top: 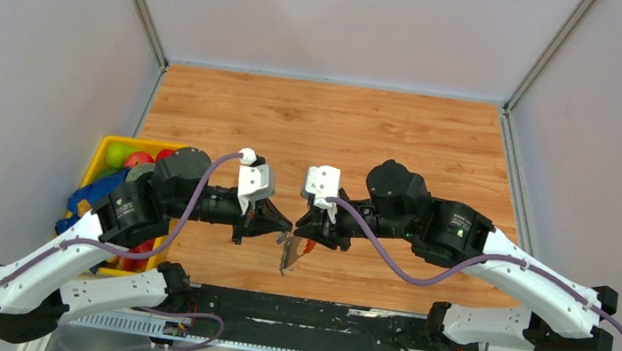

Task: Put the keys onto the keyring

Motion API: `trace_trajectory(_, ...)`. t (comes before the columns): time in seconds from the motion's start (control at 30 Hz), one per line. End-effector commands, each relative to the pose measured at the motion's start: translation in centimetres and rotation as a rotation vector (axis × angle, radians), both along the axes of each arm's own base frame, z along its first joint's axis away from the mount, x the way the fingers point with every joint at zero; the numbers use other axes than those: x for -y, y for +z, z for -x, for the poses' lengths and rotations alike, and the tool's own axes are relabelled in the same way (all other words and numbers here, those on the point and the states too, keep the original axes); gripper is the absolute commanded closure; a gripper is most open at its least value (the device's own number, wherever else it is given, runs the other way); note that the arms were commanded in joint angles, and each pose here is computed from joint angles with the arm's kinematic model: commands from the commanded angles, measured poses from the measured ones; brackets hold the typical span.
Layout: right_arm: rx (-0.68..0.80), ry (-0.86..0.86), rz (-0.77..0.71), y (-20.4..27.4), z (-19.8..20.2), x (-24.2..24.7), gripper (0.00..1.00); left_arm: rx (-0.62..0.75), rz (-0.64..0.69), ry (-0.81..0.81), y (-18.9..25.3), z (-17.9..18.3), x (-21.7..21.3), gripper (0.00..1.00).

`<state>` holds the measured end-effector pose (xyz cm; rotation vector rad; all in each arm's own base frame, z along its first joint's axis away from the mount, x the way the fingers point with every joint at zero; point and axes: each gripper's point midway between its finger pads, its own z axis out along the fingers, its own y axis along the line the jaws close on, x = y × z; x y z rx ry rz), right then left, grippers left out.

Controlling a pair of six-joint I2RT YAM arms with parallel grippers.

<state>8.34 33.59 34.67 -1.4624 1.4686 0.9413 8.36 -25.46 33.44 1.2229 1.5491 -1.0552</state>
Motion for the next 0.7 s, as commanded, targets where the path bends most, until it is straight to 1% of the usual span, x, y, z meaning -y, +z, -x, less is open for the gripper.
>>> trace_trajectory(0.0, 0.017, 0.023, -0.029, 1.39, 0.1, -0.34, 0.78, 0.065, 0.073, -0.019, 2.6, 0.29, -0.14, 1.0)
trace_trajectory(0.27, 0.026, -0.009, -0.017, 1.13, -0.53, -0.35, 0.79, 0.065, 0.08, -0.027, 2.75, 0.53, -0.26, 1.0)
trace_trajectory(0.4, 0.029, -0.015, -0.031, 1.75, -0.62, -0.39, 0.77, 0.066, 0.08, -0.028, 2.68, 0.6, -0.33, 1.0)
trace_trajectory(0.5, 0.034, -0.022, -0.036, 2.04, -0.74, -0.37, 0.73, 0.067, 0.08, -0.033, 2.64, 0.67, -0.33, 1.0)
trace_trajectory(0.67, 0.024, -0.007, -0.029, 1.69, -0.52, -0.56, 0.73, 0.07, 0.084, -0.028, 2.76, 0.67, -0.42, 1.0)
